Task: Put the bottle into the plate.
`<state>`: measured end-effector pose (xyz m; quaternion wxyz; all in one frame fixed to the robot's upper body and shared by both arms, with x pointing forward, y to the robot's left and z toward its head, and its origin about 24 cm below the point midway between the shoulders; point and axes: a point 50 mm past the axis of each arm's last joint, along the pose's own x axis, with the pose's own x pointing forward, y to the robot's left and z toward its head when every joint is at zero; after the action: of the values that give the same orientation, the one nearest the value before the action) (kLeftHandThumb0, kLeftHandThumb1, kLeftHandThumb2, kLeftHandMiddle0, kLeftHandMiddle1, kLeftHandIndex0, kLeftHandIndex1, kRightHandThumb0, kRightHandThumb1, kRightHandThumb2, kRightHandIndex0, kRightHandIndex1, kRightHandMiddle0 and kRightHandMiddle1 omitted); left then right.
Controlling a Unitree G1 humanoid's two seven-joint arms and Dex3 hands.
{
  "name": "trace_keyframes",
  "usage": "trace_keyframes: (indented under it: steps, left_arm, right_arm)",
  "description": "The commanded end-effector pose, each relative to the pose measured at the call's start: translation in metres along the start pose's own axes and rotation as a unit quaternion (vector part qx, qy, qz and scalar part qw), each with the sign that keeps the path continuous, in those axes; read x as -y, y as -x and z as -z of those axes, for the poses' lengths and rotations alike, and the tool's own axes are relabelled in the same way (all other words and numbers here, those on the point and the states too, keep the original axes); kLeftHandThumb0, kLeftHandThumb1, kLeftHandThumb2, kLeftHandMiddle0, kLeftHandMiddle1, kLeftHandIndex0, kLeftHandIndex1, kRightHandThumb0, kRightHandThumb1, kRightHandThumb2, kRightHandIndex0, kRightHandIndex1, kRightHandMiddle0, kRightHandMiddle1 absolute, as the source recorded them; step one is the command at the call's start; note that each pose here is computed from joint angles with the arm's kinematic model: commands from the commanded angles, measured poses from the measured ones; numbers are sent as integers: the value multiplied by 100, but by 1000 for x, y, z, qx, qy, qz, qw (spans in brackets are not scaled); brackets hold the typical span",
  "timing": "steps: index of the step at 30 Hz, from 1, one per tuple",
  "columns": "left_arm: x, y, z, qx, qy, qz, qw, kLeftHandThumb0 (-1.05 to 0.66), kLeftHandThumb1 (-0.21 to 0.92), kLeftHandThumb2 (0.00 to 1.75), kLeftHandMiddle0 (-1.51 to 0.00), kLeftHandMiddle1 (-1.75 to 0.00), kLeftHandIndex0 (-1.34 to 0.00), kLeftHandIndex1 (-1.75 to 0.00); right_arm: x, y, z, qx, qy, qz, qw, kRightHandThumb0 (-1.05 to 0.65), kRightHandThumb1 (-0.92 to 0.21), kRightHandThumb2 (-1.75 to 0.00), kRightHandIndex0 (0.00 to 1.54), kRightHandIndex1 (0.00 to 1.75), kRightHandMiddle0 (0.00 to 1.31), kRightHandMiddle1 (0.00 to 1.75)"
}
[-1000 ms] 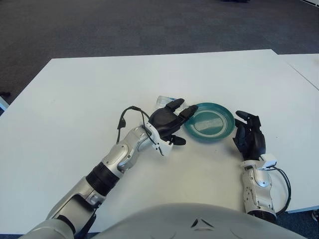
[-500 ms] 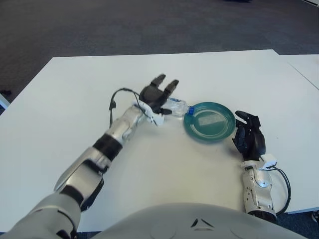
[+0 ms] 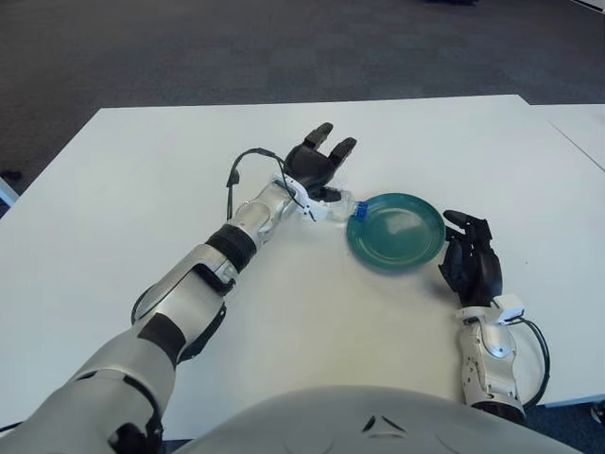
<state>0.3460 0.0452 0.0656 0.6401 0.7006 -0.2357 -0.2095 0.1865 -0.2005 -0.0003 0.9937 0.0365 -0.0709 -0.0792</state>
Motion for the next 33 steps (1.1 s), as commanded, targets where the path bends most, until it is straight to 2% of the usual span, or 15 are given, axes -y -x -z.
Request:
trace_keyframes:
  steps: [1, 15, 22, 33]
  left_arm:
    - [-8, -4, 15, -10, -26, -12, 1000, -105, 92, 66, -12, -1, 0, -40]
    - [-2, -6, 15, 9, -46, 2, 999, -105, 92, 61, -15, -1, 0, -45]
    - [2, -6, 12, 12, -29, 10, 999, -105, 92, 61, -16, -1, 0, -46]
    - [10, -5, 10, 9, 5, 38, 999, -105, 92, 62, -16, 0, 0, -40]
  right_arm:
    - [-21, 53, 41, -113, -64, 35, 991, -57, -82, -77, 50, 103, 13, 115]
    - [-20, 61, 40, -117, -61, 39, 991, -57, -83, -76, 51, 103, 11, 118]
    - [-20, 61, 41, -116, -60, 38, 991, -58, -86, -74, 51, 105, 11, 120]
    - [-20, 62, 40, -114, -65, 39, 991, -55, -84, -78, 52, 103, 10, 118]
